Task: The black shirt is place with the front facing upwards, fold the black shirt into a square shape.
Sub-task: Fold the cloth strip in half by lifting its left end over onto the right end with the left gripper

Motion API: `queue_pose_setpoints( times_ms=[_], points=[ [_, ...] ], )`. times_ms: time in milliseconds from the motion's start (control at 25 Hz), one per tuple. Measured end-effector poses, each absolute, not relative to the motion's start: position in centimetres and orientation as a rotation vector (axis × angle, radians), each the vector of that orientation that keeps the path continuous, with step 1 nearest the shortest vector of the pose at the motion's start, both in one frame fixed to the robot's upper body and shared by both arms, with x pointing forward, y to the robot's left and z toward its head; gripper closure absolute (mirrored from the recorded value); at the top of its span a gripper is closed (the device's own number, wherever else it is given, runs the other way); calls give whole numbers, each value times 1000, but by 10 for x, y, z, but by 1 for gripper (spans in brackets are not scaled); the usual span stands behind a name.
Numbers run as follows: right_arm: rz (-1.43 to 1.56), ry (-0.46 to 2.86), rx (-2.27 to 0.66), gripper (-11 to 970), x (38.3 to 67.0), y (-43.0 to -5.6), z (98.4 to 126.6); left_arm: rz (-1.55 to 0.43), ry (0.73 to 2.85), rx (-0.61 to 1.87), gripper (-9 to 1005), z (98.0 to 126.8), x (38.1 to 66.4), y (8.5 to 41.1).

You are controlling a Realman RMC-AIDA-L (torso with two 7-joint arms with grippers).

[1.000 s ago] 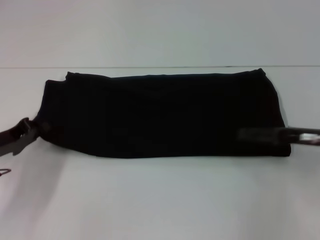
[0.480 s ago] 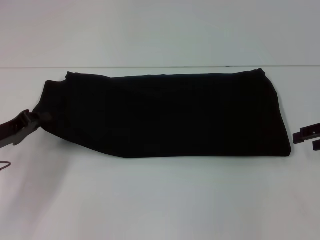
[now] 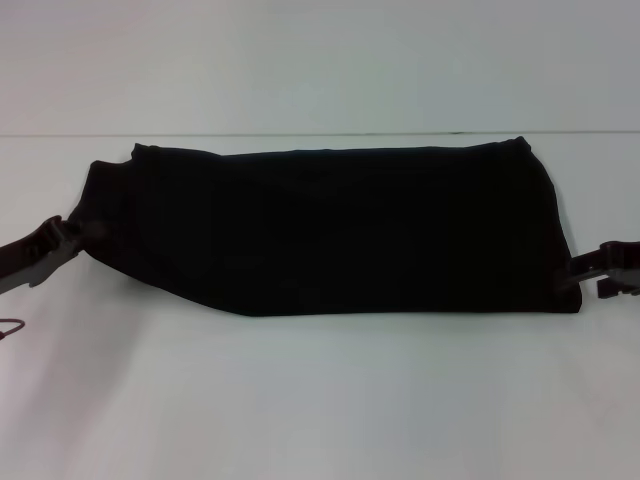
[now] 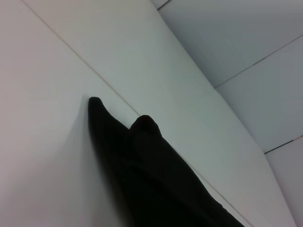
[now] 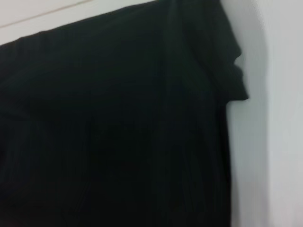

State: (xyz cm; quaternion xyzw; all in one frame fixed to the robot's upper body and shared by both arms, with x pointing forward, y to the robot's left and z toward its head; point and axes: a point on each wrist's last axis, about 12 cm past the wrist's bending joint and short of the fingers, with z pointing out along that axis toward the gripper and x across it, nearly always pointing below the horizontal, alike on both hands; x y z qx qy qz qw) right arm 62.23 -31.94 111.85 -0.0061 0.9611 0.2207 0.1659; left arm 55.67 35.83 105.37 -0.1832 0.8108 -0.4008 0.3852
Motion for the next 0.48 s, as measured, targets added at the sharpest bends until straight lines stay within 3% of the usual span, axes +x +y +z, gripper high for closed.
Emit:
queue_pose_setpoints(
  times_ms=[480],
  points=[
    [592, 2739, -62, 228, 626, -301, 1104, -1021, 2056, -471, 972, 1053, 557, 356]
  ],
)
